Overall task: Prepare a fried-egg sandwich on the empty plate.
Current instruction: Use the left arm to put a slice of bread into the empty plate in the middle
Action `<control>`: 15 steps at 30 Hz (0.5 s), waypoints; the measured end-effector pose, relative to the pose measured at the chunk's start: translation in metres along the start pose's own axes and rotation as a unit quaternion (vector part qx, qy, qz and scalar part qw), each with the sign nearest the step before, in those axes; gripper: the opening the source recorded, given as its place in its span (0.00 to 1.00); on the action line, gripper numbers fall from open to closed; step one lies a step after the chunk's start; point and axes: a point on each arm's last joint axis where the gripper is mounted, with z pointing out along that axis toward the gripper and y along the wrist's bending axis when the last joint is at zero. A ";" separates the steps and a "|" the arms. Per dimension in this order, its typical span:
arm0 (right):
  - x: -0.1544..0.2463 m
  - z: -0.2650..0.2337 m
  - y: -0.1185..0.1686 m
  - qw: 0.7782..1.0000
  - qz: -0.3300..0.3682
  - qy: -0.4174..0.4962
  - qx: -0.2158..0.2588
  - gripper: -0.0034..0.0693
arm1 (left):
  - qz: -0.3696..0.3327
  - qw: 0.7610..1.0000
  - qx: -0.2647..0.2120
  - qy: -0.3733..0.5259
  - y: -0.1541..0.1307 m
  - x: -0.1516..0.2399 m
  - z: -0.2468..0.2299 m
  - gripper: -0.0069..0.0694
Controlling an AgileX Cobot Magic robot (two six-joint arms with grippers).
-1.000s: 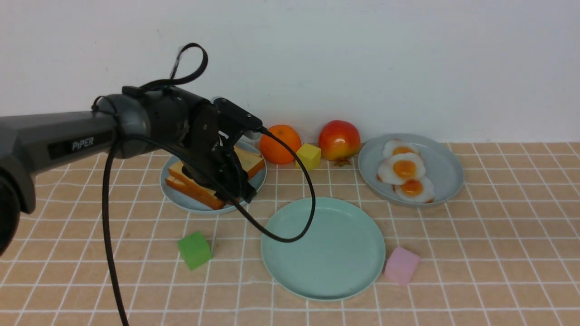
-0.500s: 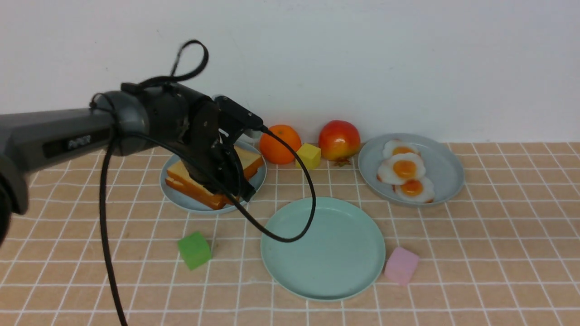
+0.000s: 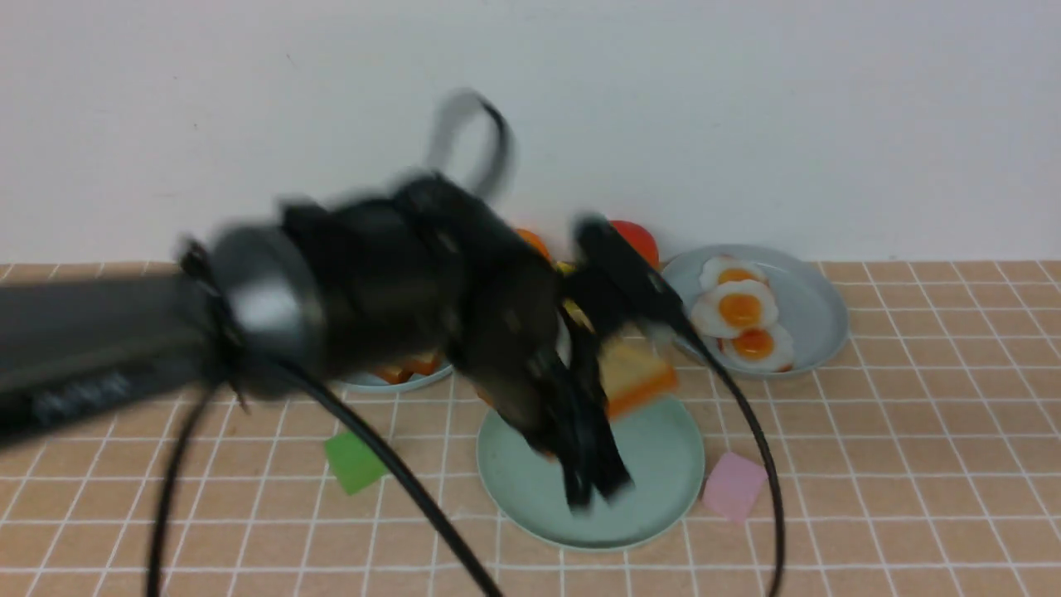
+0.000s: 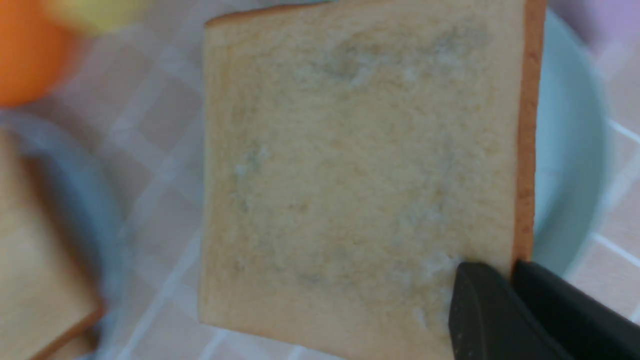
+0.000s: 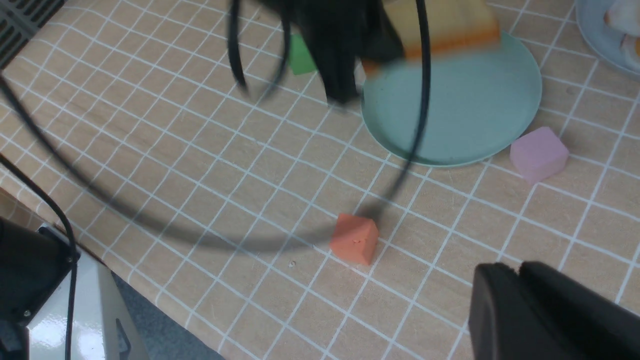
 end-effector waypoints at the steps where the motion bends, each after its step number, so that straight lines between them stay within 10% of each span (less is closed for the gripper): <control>1: 0.000 0.000 0.000 1.000 0.000 0.000 0.000 0.15 | 0.003 1.000 0.000 0.000 -0.001 0.000 0.001 0.13; 15: 0.002 0.000 -0.003 1.000 -0.006 0.011 0.019 0.20 | 0.063 0.998 -0.002 0.022 -0.018 0.006 0.046 0.27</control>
